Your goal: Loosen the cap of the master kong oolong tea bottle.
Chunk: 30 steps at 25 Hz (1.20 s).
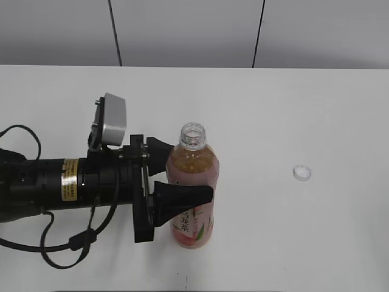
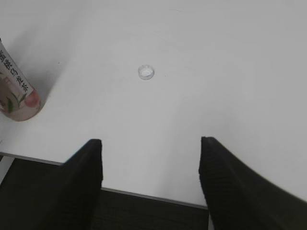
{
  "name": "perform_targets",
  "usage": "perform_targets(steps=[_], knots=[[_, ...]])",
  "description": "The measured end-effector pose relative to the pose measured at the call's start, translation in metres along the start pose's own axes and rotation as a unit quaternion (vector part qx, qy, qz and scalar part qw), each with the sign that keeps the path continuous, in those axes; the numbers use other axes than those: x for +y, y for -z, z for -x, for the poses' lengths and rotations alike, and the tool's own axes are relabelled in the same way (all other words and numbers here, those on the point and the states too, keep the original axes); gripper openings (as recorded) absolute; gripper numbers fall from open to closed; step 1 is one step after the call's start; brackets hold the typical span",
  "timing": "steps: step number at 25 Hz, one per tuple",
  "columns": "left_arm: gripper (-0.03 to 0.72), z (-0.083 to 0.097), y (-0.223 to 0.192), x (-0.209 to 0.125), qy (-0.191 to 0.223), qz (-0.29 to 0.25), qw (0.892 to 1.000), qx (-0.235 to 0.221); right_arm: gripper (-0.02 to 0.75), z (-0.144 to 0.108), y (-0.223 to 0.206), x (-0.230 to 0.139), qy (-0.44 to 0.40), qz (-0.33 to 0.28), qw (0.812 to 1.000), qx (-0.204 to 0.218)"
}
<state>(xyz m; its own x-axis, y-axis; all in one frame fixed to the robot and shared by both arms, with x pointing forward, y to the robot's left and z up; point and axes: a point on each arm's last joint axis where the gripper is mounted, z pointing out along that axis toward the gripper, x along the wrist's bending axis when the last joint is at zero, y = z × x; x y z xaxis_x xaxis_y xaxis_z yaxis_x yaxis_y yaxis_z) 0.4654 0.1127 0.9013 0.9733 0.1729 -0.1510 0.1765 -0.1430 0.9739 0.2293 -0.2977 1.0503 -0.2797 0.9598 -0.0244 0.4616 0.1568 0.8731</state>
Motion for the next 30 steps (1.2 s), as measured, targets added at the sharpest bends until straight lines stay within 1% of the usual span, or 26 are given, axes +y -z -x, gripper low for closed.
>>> perform_targets(steps=[8,13,17,19,30], knots=[[0.465,0.0,0.0,0.0,-0.001,0.0,1.0,0.0,0.482,0.0002,0.0,0.0003,0.0,0.001,1.0,-0.001],[0.508,-0.0002,0.0,-0.0006,-0.001,-0.003,1.0,0.001,0.482,0.0002,0.0,0.0003,0.0,0.001,1.0,-0.001],[0.565,-0.0003,0.0001,-0.0022,-0.001,-0.011,1.0,0.003,0.482,0.0002,0.0,0.0003,0.0,0.001,1.0,-0.001],[0.581,-0.0004,0.0001,-0.0023,-0.001,-0.012,1.0,0.003,0.482,0.0002,0.0,0.0003,0.0,0.001,1.0,-0.001],[0.588,0.0,0.0001,-0.0027,-0.002,-0.014,1.0,0.001,0.482,0.0002,0.0,0.0003,0.0,0.001,1.0,-0.001]])
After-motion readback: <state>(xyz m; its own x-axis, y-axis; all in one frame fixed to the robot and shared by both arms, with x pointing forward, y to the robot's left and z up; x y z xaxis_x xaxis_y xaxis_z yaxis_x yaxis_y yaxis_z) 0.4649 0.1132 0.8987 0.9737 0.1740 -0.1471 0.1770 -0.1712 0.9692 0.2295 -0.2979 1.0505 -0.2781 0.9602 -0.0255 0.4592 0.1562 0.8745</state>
